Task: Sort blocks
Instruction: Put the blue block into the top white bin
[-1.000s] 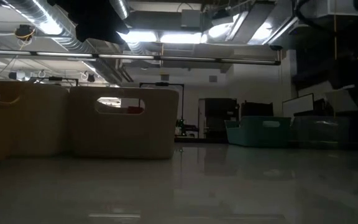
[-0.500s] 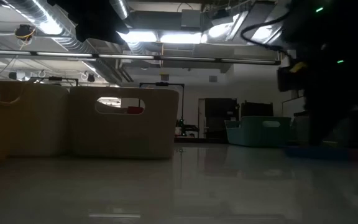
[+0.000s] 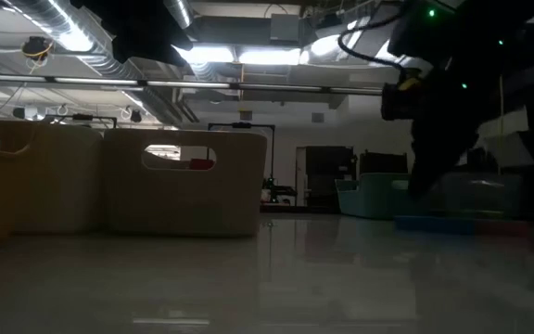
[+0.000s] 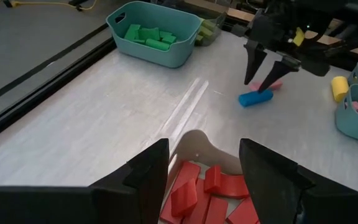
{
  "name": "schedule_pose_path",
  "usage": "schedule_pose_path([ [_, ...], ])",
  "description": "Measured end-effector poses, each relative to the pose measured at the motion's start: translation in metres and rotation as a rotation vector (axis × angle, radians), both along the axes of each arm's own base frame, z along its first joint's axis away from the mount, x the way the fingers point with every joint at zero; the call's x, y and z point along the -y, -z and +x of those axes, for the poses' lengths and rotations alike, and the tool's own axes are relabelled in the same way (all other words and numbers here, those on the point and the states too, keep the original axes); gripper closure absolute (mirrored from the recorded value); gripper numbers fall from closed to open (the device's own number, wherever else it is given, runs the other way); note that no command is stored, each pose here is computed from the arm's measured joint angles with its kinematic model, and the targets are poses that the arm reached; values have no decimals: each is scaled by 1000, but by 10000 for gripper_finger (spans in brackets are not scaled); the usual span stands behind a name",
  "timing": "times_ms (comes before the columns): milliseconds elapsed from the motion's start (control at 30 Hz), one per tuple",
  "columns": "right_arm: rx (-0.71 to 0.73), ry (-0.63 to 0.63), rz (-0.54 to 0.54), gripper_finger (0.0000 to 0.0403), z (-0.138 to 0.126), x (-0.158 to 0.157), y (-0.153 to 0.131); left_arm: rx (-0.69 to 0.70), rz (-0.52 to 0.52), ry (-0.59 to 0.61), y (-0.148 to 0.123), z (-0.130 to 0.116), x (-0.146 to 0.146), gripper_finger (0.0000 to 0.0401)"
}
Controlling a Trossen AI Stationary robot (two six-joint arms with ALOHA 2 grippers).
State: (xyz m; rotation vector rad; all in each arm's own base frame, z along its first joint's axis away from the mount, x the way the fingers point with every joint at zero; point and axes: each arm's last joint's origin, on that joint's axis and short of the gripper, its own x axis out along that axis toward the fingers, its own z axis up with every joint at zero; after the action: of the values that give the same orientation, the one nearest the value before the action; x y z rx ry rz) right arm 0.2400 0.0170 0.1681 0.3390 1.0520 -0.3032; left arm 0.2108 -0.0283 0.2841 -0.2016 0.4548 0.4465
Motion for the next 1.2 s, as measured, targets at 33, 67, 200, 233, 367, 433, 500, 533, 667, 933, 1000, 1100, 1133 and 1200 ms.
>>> schedule_pose_path([
  [33, 7, -7, 8, 251, 1, 0, -2, 0, 0, 0, 0, 0, 0, 217],
  [67, 14, -10, 15, 251, 3, -1, -3, 0, 0, 0, 0, 0, 0, 217],
  [200, 17, 0, 28, 251, 5, -1, -2, 1, -1, 0, 0, 0, 0, 217],
  [233, 6, 7, 34, 251, 5, -1, 0, 1, -1, 0, 0, 0, 0, 217],
  [367, -50, 22, 45, 251, 8, -2, 14, -1, -1, 0, 0, 0, 0, 217],
  [433, -86, 23, 41, 251, 10, -2, 22, -2, 0, 0, 0, 0, 0, 217],
  [500, -120, 24, 37, 251, 12, -2, 30, -3, 0, 0, 0, 0, 0, 217],
  [533, -130, 25, 35, 251, 13, -2, 33, -4, 0, 0, 0, 0, 0, 217],
  [667, -175, 29, 28, 251, 15, -2, 43, -4, 0, 0, 0, 0, 0, 217],
  [933, -149, -9, 14, 306, 26, -3, 30, 33, -82, -48, 0, 0, 0, 217],
  [1000, -102, -33, 14, 306, 36, -4, 22, 48, -117, -69, 1, 0, 0, 217],
  [1100, 6, -61, 8, 306, 52, -5, 2, 55, -153, -91, 1, -1, 0, 217],
  [1133, 28, -73, 4, 306, 57, -6, -3, 61, -171, -102, 1, -1, 0, 217],
  [1200, 75, -97, -5, 303, 66, -7, -14, 74, -223, -115, 2, -1, 0, 217],
])
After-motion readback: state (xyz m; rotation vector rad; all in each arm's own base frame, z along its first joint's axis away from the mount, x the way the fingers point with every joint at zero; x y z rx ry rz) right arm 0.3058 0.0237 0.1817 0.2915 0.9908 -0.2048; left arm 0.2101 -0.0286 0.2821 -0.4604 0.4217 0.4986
